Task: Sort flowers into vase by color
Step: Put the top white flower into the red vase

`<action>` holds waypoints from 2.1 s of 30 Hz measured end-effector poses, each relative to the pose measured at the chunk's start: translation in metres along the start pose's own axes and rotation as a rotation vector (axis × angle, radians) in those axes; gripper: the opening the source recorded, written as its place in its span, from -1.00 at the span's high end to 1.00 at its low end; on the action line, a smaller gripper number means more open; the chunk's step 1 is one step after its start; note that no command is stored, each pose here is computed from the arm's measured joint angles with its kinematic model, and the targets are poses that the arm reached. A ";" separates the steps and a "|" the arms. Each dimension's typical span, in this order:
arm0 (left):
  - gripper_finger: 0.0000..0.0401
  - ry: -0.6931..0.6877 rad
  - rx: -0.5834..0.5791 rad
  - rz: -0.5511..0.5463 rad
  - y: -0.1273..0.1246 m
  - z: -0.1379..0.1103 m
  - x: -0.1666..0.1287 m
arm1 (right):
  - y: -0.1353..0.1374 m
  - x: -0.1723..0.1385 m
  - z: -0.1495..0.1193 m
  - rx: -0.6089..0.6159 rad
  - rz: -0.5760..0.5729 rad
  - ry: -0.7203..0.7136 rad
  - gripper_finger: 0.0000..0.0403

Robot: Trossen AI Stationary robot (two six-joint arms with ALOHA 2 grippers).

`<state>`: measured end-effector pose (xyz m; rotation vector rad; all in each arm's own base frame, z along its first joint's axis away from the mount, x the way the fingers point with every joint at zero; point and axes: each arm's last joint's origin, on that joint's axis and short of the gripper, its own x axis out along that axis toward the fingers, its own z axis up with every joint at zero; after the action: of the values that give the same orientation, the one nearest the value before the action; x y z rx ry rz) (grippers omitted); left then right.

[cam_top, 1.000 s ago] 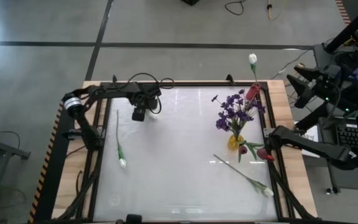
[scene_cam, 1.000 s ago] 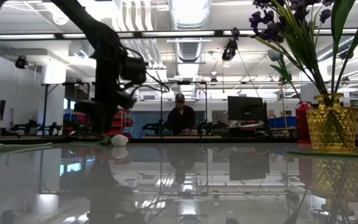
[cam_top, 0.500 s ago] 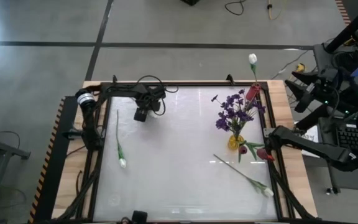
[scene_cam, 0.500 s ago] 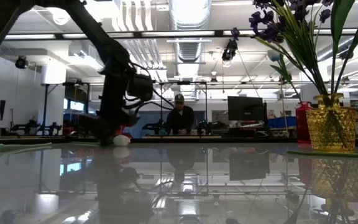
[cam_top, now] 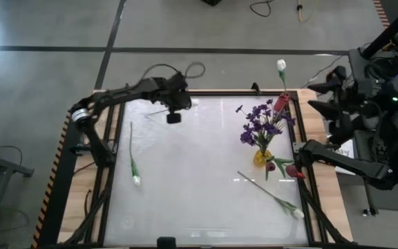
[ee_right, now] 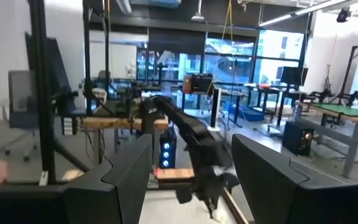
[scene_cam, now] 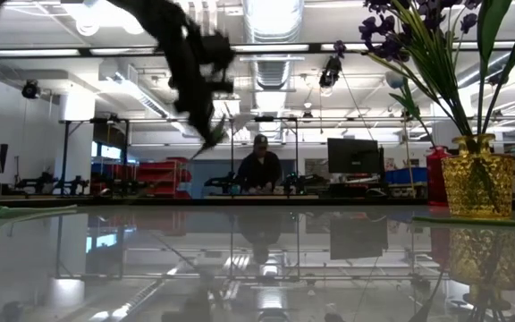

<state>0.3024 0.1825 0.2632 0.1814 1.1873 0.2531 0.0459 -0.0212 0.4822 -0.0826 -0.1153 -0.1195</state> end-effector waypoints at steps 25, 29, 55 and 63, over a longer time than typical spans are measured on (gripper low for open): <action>1.00 -1.168 -0.373 -0.030 0.002 0.070 -0.153 | -0.116 0.174 -0.083 0.160 0.050 0.196 -0.40; 1.00 -1.134 -0.369 -0.069 0.007 0.087 -0.137 | -0.127 0.196 -0.098 0.118 0.079 0.258 -0.33; 1.00 -1.121 -0.339 -0.136 0.016 0.119 -0.110 | -0.127 0.220 -0.096 0.100 0.093 0.454 0.05; 1.00 -1.129 -0.337 -0.134 0.016 0.120 -0.111 | -0.126 0.218 -0.095 0.102 0.096 0.456 0.20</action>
<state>0.3732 0.1652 0.4102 -0.0627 0.0276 0.1808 0.2561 -0.1794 0.4236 0.0420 0.3371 -0.0346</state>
